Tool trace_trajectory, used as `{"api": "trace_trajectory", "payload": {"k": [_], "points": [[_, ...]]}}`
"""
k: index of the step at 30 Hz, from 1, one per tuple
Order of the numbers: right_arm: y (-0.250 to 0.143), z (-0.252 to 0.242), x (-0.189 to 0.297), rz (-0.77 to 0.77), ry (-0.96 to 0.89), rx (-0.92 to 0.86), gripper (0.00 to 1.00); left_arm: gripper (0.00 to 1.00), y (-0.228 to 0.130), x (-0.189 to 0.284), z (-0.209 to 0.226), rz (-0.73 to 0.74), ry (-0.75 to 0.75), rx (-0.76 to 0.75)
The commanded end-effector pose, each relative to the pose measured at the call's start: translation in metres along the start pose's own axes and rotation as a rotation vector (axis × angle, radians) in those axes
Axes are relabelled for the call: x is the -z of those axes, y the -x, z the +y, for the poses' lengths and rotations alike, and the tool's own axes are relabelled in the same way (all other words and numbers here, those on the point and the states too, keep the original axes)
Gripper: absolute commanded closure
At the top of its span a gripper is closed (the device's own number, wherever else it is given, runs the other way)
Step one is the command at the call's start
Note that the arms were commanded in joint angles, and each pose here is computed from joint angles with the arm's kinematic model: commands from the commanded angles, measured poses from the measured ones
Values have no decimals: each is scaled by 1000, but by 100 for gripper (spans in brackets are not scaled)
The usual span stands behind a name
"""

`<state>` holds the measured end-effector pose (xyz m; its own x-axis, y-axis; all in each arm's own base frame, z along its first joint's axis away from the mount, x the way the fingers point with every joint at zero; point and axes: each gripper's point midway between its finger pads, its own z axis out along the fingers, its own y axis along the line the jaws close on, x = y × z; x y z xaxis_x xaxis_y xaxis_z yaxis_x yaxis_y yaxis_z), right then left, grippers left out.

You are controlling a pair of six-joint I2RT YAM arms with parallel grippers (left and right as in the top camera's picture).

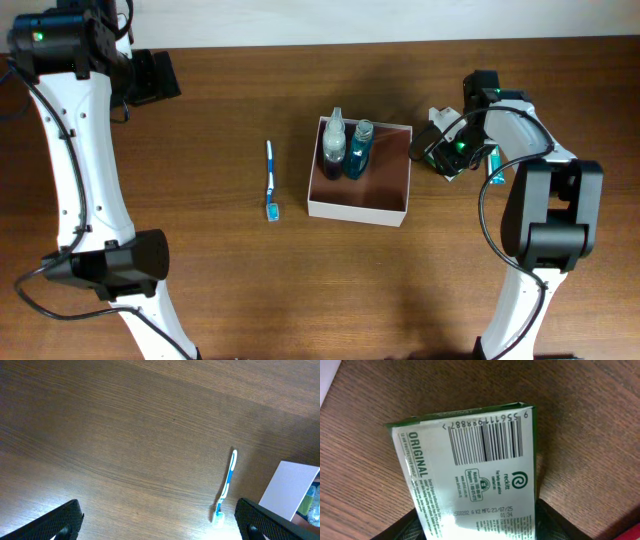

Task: Pack container
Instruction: 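Lower the right gripper and grasp the soap bar box, then lift the soap bar box and carry it left over the pink box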

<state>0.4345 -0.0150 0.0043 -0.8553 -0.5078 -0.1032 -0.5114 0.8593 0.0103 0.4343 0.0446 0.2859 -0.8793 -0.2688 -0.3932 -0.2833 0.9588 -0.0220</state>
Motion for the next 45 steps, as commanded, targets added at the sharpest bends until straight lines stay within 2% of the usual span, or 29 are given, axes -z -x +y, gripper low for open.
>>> {"api": "trace_trajectory", "payload": {"k": [1, 5, 7, 12, 16, 22, 31, 38, 45], "points": [[1, 0, -7, 16, -9, 0, 42, 1, 0, 9, 2, -18, -5, -11], [12, -6, 4, -15, -28, -48, 47, 0, 0, 9, 2, -18, -5, -11], [18, -10, 12, -31, -37, -72, 53, 1, 0, 9, 2, -18, -5, -11], [32, -19, 36, -65, -60, -131, 56, 1, 0, 9, 2, -18, -5, -11], [43, -24, 63, -89, -69, -193, 55, 1, 0, 9, 2, -18, -5, -11], [49, -22, 116, -107, -63, -328, 56, 1, 0, 9, 2, -18, -5, -11], [47, 18, 176, -124, 116, -478, 58, 0, 0, 9, 2, -18, -5, -11], [36, 53, 181, -40, 221, -489, 59, 1, 0, 9, 2, -18, -5, -11], [51, 91, 184, -29, 233, -480, 58, 1, 0, 9, 2, -18, -5, -11]]}}
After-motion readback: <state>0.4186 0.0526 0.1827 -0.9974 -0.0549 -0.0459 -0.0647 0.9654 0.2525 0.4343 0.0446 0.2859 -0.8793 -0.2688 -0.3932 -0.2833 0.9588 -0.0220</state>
